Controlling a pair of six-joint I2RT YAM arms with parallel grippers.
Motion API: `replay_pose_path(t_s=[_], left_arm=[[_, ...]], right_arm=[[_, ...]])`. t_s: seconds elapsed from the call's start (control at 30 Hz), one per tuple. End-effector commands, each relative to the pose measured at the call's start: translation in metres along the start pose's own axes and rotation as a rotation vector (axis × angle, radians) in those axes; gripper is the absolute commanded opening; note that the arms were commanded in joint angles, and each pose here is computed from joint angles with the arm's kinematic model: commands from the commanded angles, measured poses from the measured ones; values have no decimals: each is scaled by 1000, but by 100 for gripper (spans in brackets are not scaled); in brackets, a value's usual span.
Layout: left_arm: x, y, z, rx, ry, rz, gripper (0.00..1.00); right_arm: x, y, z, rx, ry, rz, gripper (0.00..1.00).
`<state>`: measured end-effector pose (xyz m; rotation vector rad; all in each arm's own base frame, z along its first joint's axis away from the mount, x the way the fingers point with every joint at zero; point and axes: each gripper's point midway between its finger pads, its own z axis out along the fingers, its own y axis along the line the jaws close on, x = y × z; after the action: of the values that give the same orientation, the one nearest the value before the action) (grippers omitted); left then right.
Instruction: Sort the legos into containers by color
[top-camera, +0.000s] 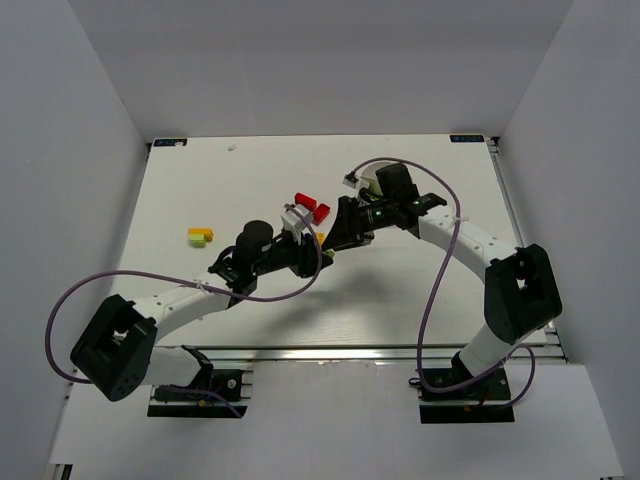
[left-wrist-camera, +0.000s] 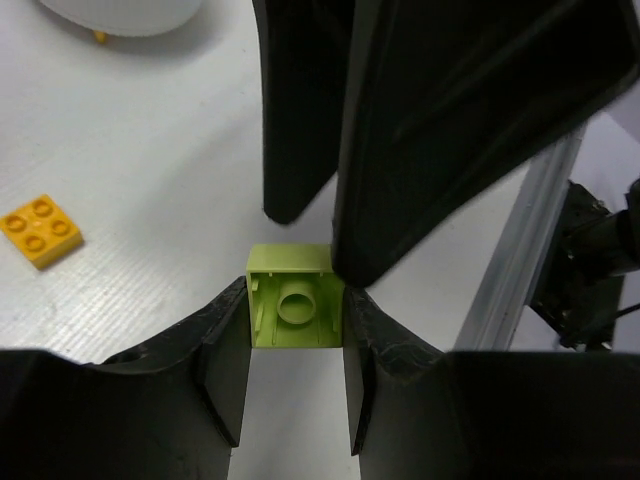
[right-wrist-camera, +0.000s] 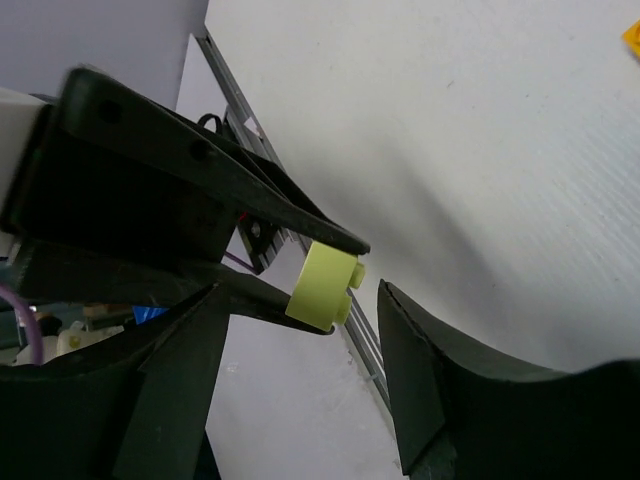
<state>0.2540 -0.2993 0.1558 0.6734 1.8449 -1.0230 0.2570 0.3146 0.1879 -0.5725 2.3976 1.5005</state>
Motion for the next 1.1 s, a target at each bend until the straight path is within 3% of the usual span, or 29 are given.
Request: replay_pose_path(t_s=[0.0,0.37,1.07], left_arm=[[-15,8,2,-52,-10,83,20],[-28,6,1,-71,-43,97,20],[-22,-2,-5,-56,-53,89,20]], right_arm=[[8,7,-1,11,5,-19,67],[16,10,8,10,26,-30,58],[-8,9,16,-6,-4,-24,55]])
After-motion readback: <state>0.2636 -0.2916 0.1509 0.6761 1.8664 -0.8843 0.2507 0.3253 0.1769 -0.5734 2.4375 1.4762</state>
